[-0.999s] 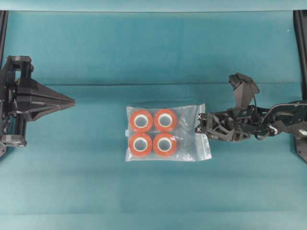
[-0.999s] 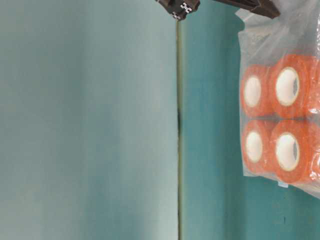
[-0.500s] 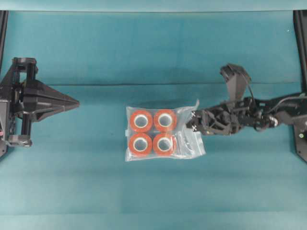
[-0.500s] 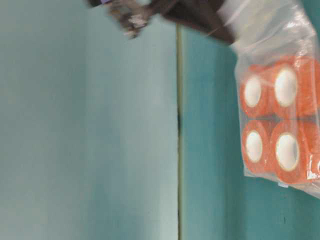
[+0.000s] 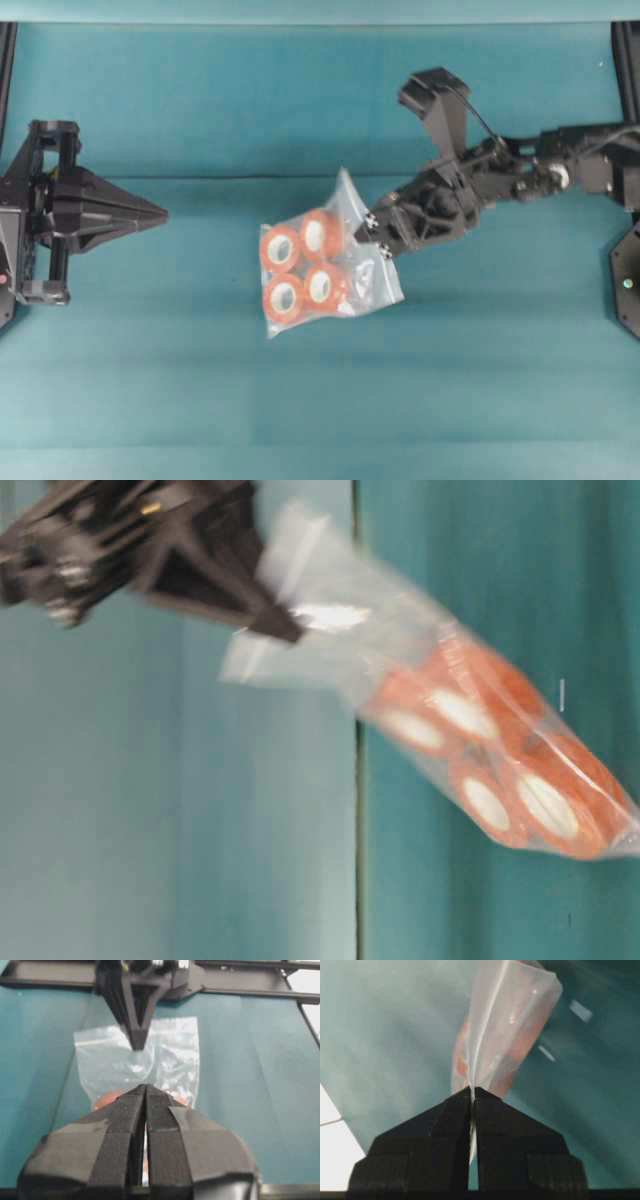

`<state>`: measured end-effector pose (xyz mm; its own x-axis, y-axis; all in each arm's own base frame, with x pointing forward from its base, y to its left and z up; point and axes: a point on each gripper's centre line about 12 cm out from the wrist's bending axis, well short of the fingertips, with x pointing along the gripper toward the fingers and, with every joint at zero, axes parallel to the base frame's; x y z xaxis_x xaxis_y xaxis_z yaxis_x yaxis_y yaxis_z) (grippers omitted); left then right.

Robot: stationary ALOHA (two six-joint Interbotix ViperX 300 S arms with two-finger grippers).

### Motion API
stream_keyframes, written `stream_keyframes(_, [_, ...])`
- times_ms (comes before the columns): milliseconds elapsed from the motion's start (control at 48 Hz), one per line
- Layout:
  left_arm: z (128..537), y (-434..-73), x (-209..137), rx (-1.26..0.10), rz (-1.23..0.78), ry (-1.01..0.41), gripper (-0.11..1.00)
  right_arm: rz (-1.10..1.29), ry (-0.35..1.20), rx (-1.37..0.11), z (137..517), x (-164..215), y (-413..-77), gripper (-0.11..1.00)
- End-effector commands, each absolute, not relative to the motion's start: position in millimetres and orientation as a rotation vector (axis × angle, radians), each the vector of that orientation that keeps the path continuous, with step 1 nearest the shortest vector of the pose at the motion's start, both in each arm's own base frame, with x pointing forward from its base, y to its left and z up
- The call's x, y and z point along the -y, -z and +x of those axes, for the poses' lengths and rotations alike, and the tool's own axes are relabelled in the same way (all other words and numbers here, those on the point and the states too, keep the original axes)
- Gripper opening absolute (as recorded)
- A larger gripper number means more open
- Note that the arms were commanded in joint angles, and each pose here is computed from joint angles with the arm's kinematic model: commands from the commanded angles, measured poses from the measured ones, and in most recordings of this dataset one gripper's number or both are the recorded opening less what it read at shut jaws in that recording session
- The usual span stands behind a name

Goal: Hand over the clear zip bag and make it stand upright.
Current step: 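Lift the bag with the right gripper and rotate it to hang vertically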

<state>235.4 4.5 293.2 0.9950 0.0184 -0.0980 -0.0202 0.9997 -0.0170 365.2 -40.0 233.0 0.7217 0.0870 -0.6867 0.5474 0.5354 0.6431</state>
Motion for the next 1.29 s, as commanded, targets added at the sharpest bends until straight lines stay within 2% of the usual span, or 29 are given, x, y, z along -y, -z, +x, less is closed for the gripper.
stream_keyframes(0, [238, -306, -5, -0.064, -0.015, -0.02, -0.01, 0.931, 0.249, -0.718, 376, 43, -263, 0.02])
stream_keyframes(250, [238, -309, -5, -0.057, -0.027, -0.02, -0.01, 0.829, 0.161, -0.788, 396, 40, -292, 0.02])
stream_keyframes(416, [239, -318, -9, -0.023, -0.073, -0.037, -0.01, 0.712, 0.071, -0.926, 403, 34, -301, 0.02])
stream_keyframes(541, [240, -322, -9, -0.037, -0.091, -0.04, -0.01, 0.647, 0.018, -1.011, 408, 32, -298, 0.02])
stream_keyframes(874, [240, -315, -13, -0.141, -0.166, -0.065, -0.01, 0.489, -0.039, -1.109, 407, 38, -297, 0.02])
stream_keyframes(1270, [236, -316, -26, -0.137, -0.182, -0.121, -0.01, 0.317, -0.081, -1.134, 409, 35, -296, 0.02])
